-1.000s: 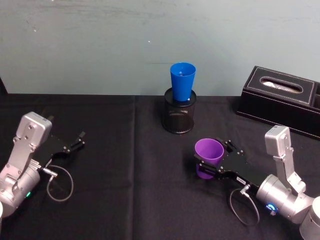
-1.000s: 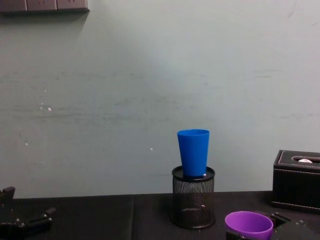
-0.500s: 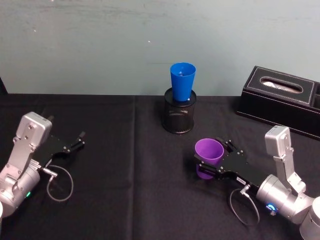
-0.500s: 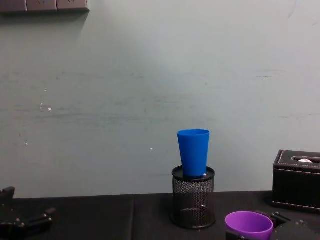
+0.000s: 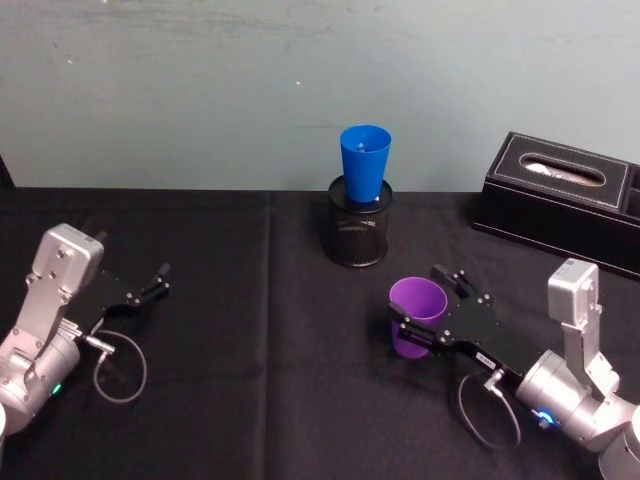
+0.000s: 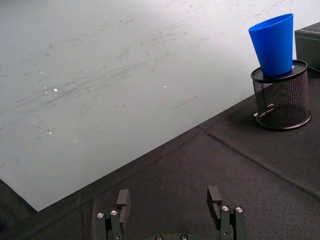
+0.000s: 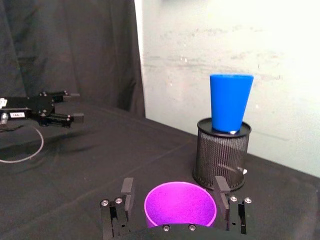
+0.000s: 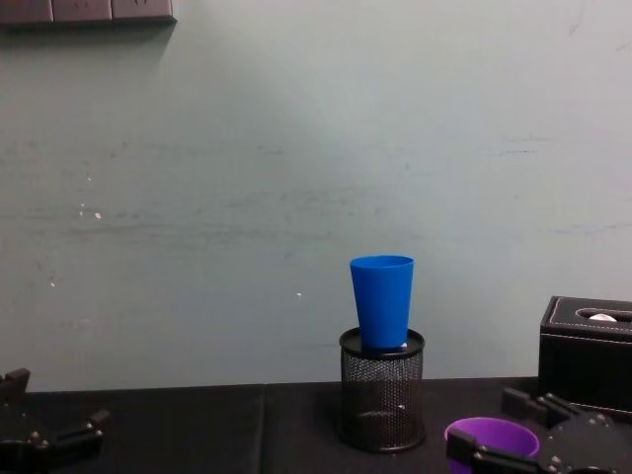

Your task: Pick up one cup with a gripper and tap it against the other cup.

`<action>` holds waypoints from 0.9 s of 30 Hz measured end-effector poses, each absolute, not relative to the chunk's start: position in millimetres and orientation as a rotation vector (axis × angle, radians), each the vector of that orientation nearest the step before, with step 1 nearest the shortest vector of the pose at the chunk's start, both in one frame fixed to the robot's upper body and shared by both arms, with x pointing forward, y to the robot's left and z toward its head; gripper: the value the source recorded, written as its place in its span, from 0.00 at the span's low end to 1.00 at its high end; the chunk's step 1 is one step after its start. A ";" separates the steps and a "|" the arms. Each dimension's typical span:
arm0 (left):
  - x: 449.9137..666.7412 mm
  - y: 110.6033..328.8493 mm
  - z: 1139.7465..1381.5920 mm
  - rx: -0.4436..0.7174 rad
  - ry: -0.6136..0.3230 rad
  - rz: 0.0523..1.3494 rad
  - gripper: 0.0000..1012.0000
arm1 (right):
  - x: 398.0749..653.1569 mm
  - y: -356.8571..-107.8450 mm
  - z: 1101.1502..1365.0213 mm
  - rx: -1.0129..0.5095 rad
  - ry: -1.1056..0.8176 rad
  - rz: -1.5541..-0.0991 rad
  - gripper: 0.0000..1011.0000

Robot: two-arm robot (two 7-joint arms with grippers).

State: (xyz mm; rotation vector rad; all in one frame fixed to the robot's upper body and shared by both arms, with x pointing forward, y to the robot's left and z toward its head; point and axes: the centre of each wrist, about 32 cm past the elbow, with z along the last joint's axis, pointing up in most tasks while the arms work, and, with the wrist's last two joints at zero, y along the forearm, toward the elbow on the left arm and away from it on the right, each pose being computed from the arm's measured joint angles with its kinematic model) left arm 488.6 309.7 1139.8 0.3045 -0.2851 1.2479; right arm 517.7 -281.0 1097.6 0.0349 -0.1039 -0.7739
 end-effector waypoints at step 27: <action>488.6 309.7 1139.8 0.304 -0.285 1.248 1.00 | 512.1 -283.9 1094.2 0.145 -0.173 -0.769 0.99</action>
